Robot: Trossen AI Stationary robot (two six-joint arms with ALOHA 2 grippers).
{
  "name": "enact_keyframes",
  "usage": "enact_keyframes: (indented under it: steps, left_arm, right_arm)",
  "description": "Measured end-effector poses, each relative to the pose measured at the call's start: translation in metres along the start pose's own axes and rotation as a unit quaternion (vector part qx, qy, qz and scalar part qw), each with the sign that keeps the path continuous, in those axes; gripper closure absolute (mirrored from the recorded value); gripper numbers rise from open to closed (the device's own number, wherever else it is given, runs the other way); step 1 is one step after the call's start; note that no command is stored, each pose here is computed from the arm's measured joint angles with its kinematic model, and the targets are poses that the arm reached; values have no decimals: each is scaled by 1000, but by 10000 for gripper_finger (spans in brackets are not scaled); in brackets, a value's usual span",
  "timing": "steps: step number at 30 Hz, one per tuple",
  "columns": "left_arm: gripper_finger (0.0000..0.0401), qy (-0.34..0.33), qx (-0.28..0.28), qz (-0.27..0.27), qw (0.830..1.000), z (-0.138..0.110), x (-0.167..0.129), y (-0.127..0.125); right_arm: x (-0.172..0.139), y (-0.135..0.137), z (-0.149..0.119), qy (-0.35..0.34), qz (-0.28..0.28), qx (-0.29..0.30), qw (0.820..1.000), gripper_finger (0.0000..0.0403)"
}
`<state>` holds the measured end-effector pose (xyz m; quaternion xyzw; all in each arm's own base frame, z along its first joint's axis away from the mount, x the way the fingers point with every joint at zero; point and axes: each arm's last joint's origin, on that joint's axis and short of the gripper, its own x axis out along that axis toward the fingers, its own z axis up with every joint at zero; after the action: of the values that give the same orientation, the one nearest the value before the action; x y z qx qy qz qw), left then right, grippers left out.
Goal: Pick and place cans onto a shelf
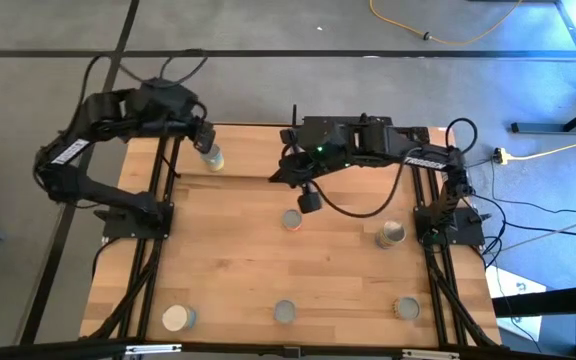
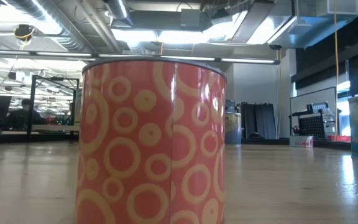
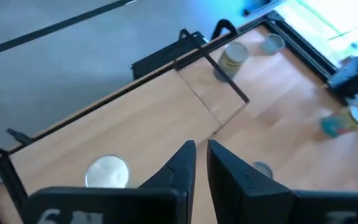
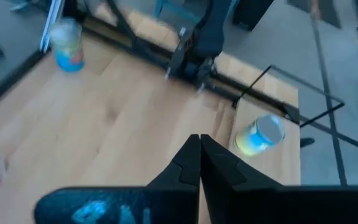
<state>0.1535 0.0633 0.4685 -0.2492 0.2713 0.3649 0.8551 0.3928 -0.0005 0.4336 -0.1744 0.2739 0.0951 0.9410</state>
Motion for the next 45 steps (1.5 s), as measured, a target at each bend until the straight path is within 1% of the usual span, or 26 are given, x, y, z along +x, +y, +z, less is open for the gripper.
enact_keyframes:
  steps: [4, 7, 10, 15, 18, 20, 23, 27, 31, 34, 37, 45]
  left_arm:
    - [369, 28, 5, -8, 1000, -14, -11, -3]
    - [369, 66, 24, 17, 997, -25, -14, -2]
    - [369, 105, 45, 31, 993, -38, -6, -5]
    - [374, 157, 89, 56, 982, -60, 22, -10]
    - [389, 176, 103, 82, 975, -73, 40, -9]
    - [398, 185, 109, 90, 973, -81, 54, -11]
    - [399, 184, 100, 92, 973, -90, 75, -13]
    - [400, 166, 74, 86, 980, -101, 103, -14]
    - [401, 154, 51, 96, 982, -111, 131, -12]
    - [401, 152, 54, 132, 978, -117, 146, -7]
    - [401, 163, 58, 162, 972, -121, 159, -4]
    - [401, 204, 75, 210, 953, -131, 189, 4]
  right_arm:
    - [13, 5, -2, -17, -1, 19, 1000, 393]
    - [16, 7, -1, -22, -5, 16, 1000, 393]
    - [16, 6, -1, -16, -21, 20, 999, 393]
    - [9, -3, -1, -4, -74, 24, 997, 393]
    - [5, -10, -4, 5, -94, 30, 995, 393]
    - [-4, -15, -4, 6, -105, 34, 994, 393]
    - [-19, -24, -3, -4, -119, 39, 992, 393]
    - [-40, -36, -4, 7, -133, 38, 990, 393]
    - [-68, -50, 1, -6, -160, 43, 986, 393]
    - [-83, -59, 2, -7, -175, 40, 984, 393]
    - [-92, -66, 2, -15, -190, 42, 981, 393]
    - [-97, -76, -3, -11, -205, 51, 977, 393]
